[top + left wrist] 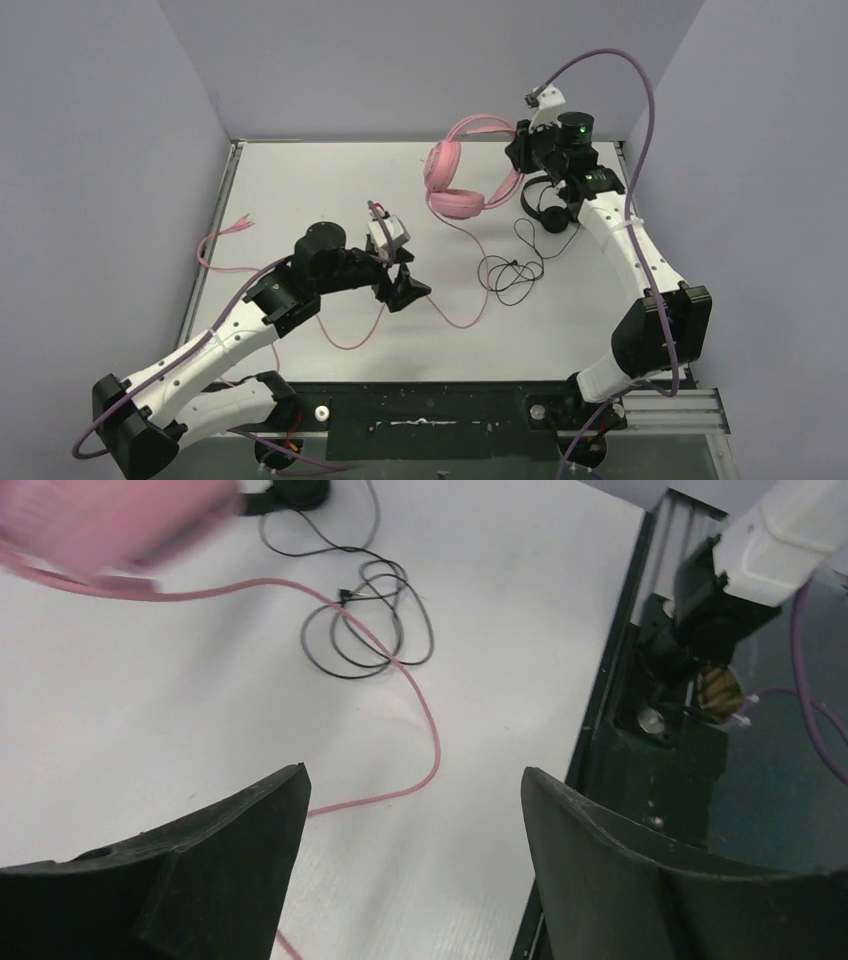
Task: Wrap the headphones
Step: Place the headphones at the center of the board.
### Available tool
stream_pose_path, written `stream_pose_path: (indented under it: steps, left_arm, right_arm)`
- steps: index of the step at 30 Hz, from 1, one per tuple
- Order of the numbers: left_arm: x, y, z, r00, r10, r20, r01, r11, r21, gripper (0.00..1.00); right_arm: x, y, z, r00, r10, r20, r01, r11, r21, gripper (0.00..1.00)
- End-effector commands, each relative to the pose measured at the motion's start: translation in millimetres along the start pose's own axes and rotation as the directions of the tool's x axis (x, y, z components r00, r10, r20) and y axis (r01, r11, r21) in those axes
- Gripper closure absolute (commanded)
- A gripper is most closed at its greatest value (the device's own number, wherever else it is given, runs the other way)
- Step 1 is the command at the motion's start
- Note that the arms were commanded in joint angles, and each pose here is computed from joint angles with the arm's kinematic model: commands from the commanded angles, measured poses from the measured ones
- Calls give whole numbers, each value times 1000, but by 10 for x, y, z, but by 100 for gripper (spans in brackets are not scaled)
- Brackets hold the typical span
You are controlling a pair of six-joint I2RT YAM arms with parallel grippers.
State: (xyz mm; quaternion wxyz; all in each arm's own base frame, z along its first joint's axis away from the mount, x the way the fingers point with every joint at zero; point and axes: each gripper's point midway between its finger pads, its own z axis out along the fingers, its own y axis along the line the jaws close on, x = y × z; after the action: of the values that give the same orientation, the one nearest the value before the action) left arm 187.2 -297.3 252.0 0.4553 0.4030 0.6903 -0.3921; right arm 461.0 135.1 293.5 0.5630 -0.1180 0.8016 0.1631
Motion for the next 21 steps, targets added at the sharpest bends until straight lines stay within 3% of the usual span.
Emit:
stream_pose_path:
  steps: [1,4,8,12,15,17,19,21]
  left_arm:
    - [-531,350,-366,982,11,187,25,981,-191,24]
    - [-642,675,-525,960,-53,274,131,952,-275,24]
    - [-613,1108,-662,924,-175,340,300,882,-363,26]
    - [-536,1562,-955,857,-232,461,454,763,-460,27]
    - [-258,1893,-1206,813,-288,507,566,596,-570,26]
    - [-121,2031,-1296,792,-320,520,605,521,-602,25]
    - [-57,2126,-1328,777,-347,526,628,487,-607,25]
    - [28,2207,-1390,765,-376,522,644,443,-624,22]
  right_arm:
    - [-257,384,-22,873,-483,72,489,862,-134,100]
    - [-8,649,-3,672,-740,21,728,655,-202,100]
    - [477,1121,25,462,-885,48,817,404,-411,100]
    - [982,1503,199,409,-911,50,743,301,-598,100]
    - [1331,1702,359,360,-932,42,691,236,-683,100]
    - [1490,1792,494,312,-949,39,689,198,-697,99]
    - [1585,1875,623,305,-951,46,685,186,-705,90]
    - [1606,1923,730,334,-942,26,680,222,-699,76]
